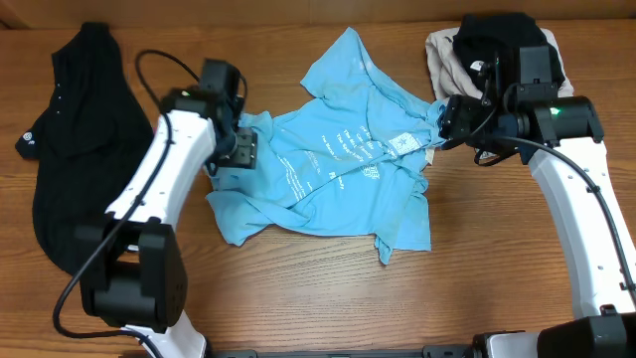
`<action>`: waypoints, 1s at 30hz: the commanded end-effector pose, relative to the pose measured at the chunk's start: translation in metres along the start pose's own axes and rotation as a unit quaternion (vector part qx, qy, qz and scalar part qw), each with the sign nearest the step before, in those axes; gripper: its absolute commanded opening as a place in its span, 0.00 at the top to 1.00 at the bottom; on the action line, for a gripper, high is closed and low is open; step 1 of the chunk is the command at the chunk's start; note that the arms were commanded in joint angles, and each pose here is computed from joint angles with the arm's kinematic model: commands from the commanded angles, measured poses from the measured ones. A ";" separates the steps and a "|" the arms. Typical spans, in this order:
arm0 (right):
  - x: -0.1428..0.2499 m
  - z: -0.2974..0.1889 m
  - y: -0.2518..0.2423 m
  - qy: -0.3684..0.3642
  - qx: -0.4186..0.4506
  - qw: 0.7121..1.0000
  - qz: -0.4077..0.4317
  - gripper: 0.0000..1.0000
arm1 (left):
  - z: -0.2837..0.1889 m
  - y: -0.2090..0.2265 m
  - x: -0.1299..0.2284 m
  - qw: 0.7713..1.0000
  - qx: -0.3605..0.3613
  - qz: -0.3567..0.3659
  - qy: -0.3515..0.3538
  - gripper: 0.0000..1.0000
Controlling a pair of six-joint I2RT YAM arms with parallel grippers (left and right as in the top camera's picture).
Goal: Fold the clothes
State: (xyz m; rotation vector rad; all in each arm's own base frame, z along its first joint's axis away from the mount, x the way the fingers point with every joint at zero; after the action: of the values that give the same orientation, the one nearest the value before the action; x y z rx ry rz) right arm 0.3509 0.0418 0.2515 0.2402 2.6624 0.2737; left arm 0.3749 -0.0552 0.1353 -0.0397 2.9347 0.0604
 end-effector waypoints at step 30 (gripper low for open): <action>-0.001 0.003 -0.002 -0.001 0.006 1.000 -0.001 0.29 | 0.082 0.003 0.023 0.991 -0.114 0.063 0.037 0.75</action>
State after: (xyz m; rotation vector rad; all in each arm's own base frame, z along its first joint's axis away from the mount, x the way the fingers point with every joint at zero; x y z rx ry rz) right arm 0.3510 0.0419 0.2514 0.2408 2.6624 0.2740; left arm 0.3680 -0.0488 0.0555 0.1036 2.9860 0.3952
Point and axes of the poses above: each gripper's point midway between its finger pads, its own z axis out along the fingers, its own y axis along the line the jaws close on, x = y × z, the point moved 5 cm from there along -z, back along the fingers, and after that the axes turned 4 degrees about -z, right-handed, at the moved point
